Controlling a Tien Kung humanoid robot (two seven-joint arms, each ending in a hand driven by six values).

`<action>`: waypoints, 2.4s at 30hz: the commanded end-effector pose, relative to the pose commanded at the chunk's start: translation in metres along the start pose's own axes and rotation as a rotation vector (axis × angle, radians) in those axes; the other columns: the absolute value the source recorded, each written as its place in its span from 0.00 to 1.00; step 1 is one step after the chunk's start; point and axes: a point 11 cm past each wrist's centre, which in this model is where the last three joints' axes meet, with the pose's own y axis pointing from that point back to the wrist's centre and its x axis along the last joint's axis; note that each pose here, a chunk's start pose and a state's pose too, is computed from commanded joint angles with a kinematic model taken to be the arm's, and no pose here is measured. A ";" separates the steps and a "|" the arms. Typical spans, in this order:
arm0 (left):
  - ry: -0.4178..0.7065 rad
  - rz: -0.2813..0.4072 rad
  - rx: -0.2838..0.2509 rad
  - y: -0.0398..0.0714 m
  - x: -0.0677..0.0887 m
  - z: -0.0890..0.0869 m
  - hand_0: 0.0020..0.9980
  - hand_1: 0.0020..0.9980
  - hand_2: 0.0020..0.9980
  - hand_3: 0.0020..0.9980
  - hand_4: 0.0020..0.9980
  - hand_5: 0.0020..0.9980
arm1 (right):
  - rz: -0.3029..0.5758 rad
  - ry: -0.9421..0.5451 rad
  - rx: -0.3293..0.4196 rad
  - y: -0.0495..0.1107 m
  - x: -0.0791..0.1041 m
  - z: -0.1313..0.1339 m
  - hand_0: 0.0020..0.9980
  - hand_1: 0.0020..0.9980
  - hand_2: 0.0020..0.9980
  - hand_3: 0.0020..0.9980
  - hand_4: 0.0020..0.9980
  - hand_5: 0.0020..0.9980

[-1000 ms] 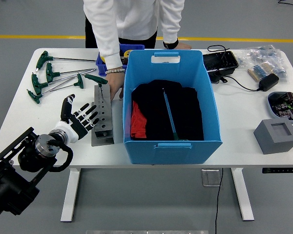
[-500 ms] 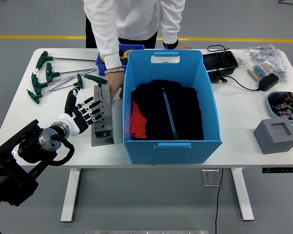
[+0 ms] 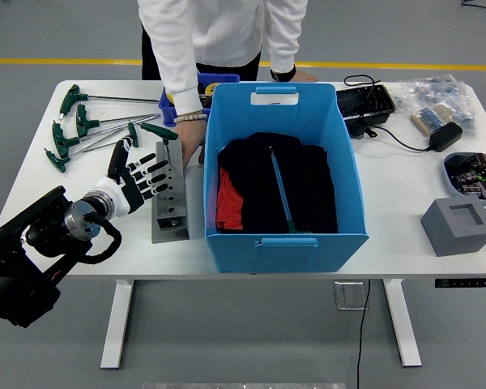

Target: Lift tool from toolbox,place it in box,lift tool from toolbox,place it in box

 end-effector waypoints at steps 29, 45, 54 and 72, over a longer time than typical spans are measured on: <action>-0.023 -0.013 -0.008 -0.007 -0.012 0.013 0.21 0.28 0.53 0.86 0.78 1.00 | 0.005 0.022 -0.004 0.000 0.002 0.004 0.58 0.65 0.77 0.64 0.79 0.75; -0.032 -0.028 -0.006 -0.011 -0.023 0.014 0.21 0.28 0.54 0.85 0.78 1.00 | 0.006 0.023 0.004 0.000 0.002 -0.001 0.58 0.65 0.77 0.64 0.79 0.75; -0.036 -0.036 -0.012 -0.012 -0.030 0.020 0.22 0.28 0.53 0.85 0.78 1.00 | 0.008 0.027 0.007 0.000 0.003 -0.003 0.57 0.65 0.77 0.64 0.79 0.75; -0.013 -0.110 -0.026 -0.014 -0.050 0.024 0.26 0.43 0.61 0.83 0.87 1.00 | 0.012 0.038 0.015 0.001 0.006 -0.007 0.57 0.65 0.77 0.64 0.79 0.75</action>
